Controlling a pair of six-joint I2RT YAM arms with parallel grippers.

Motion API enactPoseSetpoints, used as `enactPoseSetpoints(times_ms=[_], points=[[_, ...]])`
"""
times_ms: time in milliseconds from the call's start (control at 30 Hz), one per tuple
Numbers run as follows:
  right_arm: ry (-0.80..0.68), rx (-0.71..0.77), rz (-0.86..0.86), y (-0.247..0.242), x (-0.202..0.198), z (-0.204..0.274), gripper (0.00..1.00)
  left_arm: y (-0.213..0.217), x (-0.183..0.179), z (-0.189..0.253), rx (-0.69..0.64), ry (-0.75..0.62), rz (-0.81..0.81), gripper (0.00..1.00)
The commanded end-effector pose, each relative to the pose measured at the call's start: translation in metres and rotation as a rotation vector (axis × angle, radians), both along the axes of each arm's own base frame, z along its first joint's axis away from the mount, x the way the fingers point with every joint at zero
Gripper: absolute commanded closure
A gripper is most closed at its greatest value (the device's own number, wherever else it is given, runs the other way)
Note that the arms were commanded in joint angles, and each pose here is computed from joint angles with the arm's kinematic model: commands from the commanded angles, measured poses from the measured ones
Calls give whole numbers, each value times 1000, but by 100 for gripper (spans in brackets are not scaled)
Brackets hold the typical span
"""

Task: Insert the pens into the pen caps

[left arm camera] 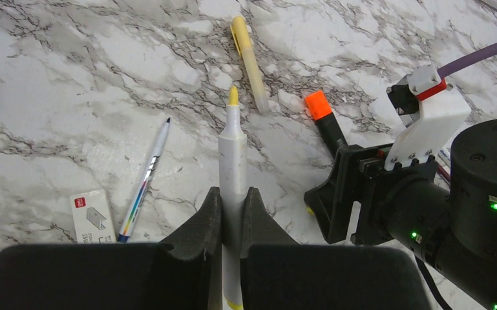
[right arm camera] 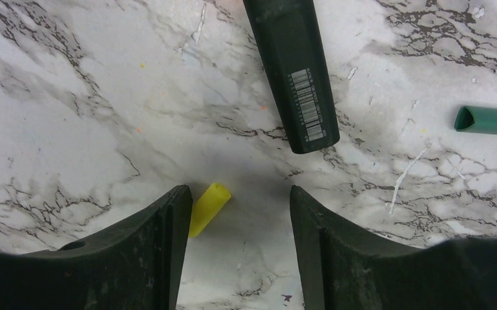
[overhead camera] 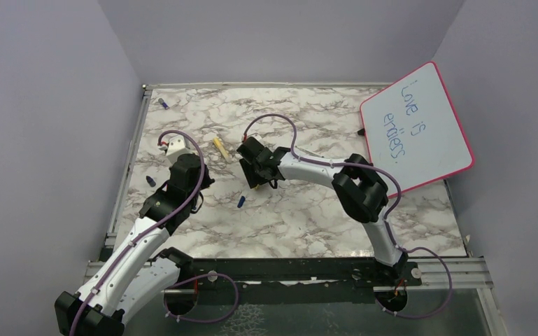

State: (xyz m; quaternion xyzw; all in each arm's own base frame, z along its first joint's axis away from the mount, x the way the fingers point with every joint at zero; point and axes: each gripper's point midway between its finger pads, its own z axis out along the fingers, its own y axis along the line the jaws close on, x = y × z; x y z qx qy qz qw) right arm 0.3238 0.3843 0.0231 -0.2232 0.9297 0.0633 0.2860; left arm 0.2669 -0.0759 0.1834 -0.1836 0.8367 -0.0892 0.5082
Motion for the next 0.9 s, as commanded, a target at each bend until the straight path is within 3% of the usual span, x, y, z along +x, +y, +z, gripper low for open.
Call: enactPoseSetpoints(times_ms=[0, 500, 867], points=[[79, -75, 36, -18, -26, -18, 41, -4, -2, -1, -21, 1, -17, 100], [115, -50, 17, -16, -34, -27, 89, -6, -4, -2, -33, 2, -28, 100], [42, -2, -14, -16, -25, -8, 91, -9, -5, -6, -35, 16, -45, 100]])
